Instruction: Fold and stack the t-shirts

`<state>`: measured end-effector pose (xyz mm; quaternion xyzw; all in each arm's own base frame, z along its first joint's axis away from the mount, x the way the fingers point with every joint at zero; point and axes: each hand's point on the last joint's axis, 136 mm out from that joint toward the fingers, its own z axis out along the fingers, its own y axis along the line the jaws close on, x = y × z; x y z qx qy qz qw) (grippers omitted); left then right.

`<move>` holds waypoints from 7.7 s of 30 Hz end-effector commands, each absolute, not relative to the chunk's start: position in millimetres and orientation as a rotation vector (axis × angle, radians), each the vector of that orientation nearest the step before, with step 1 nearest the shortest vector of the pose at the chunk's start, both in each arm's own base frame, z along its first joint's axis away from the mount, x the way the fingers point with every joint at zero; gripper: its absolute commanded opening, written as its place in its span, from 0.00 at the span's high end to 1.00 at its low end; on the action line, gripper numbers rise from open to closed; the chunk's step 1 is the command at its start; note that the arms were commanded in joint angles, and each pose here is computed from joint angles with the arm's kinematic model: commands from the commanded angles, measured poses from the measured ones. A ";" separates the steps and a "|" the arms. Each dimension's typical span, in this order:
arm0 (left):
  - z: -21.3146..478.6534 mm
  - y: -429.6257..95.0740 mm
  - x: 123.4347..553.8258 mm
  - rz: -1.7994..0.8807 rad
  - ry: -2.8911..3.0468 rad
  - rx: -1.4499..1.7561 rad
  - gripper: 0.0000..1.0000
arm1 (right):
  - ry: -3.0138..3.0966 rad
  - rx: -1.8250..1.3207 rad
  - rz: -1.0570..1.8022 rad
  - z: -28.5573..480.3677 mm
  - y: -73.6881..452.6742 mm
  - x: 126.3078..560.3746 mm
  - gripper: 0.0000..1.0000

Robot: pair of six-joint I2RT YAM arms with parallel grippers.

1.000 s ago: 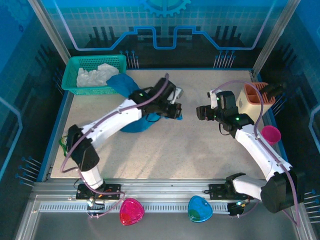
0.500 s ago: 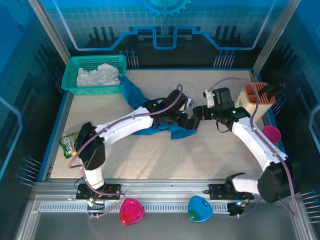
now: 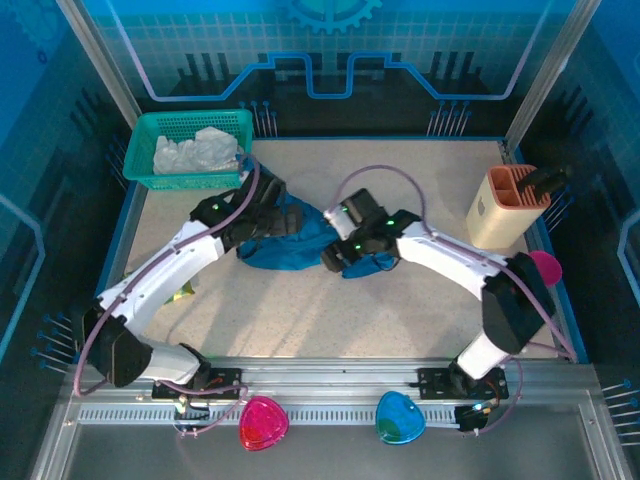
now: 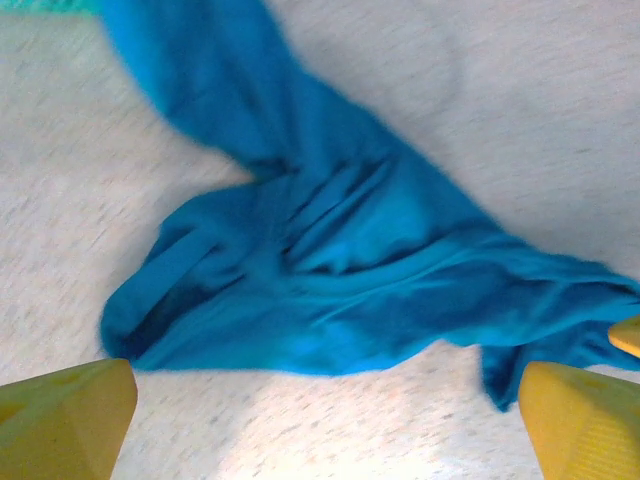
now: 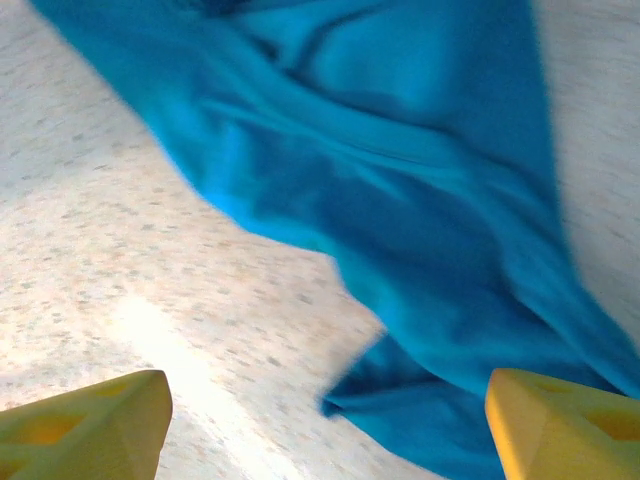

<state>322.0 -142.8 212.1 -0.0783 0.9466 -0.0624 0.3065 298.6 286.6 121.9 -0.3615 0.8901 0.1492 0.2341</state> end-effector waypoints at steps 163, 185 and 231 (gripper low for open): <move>22.9 -221.4 318.1 -0.003 2.839 -0.086 0.50 | 2.514 0.091 0.582 151.9 168.4 425.3 1.00; 34.5 -224.4 311.5 0.000 2.811 -0.061 0.51 | 2.277 0.347 0.745 153.2 199.0 624.2 1.00; 28.6 -299.5 496.2 -0.050 2.755 0.061 0.27 | 2.810 0.445 0.034 21.9 79.0 289.9 0.42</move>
